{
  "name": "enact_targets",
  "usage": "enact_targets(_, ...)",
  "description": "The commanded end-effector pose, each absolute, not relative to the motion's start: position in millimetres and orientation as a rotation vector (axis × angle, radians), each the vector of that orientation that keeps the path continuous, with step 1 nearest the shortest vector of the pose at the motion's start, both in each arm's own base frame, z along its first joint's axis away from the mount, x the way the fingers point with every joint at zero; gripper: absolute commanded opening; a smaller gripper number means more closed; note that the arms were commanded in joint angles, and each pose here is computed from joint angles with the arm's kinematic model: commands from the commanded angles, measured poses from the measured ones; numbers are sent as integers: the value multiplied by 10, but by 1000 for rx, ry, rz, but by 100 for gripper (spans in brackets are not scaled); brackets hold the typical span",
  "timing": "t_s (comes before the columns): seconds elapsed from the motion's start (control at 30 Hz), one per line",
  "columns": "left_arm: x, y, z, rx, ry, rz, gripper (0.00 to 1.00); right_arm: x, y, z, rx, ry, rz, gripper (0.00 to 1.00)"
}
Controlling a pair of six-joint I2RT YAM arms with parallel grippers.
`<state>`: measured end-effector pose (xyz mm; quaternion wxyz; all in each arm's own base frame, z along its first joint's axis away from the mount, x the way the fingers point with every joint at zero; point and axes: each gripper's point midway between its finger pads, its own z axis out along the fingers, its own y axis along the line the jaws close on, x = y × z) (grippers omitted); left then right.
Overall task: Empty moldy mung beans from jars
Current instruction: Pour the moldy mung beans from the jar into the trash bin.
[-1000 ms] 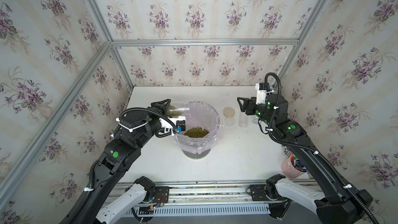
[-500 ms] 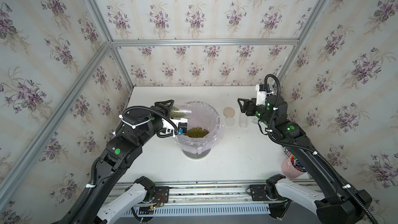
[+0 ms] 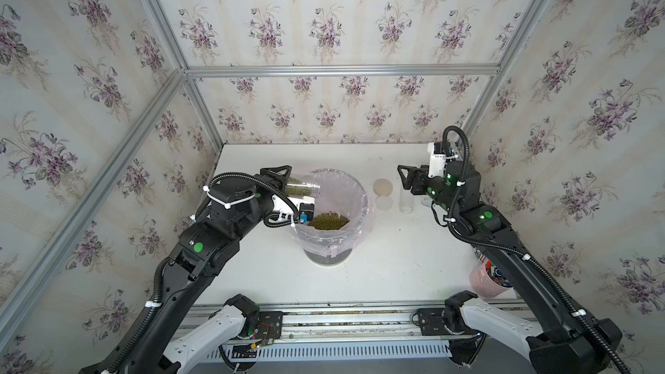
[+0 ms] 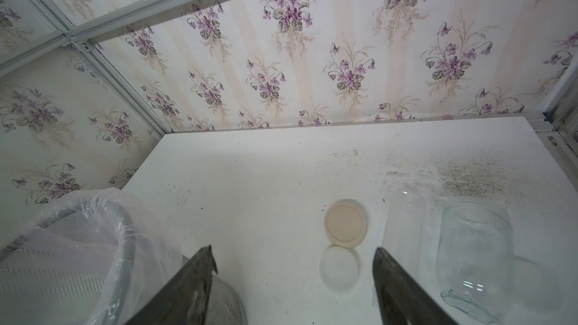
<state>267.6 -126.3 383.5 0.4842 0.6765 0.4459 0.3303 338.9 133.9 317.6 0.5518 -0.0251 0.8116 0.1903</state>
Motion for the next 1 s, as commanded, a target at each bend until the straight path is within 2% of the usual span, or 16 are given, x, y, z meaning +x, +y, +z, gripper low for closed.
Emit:
enact_targets(0.0, 2698, -1205, 3861, 1686, 1053, 886, 0, 3406, 1329, 3244, -35, 1889, 460, 77)
enact_targets(0.97, 2628, -1224, 3901, 1737, 1017, 879, 0, 3419, 1331, 3276, -30, 1889, 462, 77)
